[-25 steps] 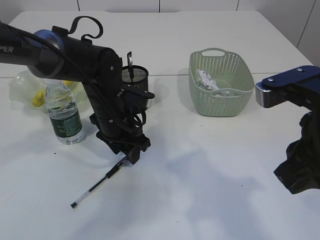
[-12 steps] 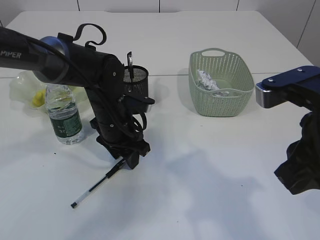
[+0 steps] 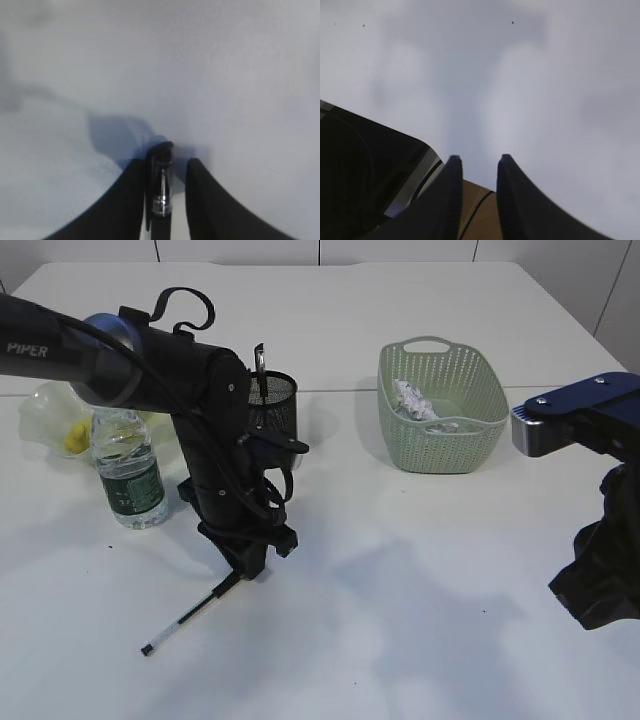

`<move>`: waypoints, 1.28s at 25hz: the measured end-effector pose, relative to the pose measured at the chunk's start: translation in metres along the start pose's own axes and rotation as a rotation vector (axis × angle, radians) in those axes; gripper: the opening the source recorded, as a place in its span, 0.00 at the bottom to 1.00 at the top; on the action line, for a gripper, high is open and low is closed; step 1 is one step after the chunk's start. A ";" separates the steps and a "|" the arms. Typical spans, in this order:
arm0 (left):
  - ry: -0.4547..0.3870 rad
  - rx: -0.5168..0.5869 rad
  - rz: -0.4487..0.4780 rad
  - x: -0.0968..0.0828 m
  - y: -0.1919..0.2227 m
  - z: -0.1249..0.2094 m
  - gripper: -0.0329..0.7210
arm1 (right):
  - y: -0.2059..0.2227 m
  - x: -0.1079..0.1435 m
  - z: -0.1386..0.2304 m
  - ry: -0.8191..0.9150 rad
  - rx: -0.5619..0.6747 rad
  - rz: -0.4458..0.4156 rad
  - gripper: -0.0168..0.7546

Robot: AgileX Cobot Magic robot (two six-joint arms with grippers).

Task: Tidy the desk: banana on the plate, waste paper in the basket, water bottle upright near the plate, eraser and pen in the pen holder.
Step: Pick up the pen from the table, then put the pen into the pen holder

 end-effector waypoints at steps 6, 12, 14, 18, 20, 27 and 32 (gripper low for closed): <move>-0.004 0.023 0.012 -0.001 0.000 0.003 0.14 | 0.000 0.000 0.000 0.000 0.002 0.000 0.26; -0.005 0.022 0.014 -0.002 -0.001 0.002 0.13 | 0.000 0.000 0.000 0.002 0.002 0.000 0.26; -0.004 0.018 0.013 -0.002 -0.004 0.002 0.13 | 0.000 0.000 0.000 0.002 0.002 0.000 0.26; 0.011 -0.048 -0.013 -0.002 -0.032 -0.005 0.13 | 0.000 0.000 0.000 0.002 0.002 0.000 0.26; 0.021 -0.121 -0.038 -0.001 -0.058 -0.013 0.13 | 0.000 0.000 0.000 0.002 0.002 0.000 0.26; -0.021 -0.418 -0.119 0.023 -0.135 -0.038 0.13 | 0.000 0.000 0.000 0.002 0.002 0.000 0.26; -0.110 -0.580 -0.137 0.048 -0.150 -0.044 0.13 | 0.000 0.000 0.000 0.002 0.002 0.000 0.26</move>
Point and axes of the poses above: a point on each arm's last joint axis where the gripper is mounted, y pointing out along that axis toward the gripper, x along the wrist's bending axis when the last joint is at zero, z = x × y, the point moved 2 cm from there along y, pointing out along that axis toward the gripper, and after that the axes turned 11 degrees about y, right-handed, at the moved point
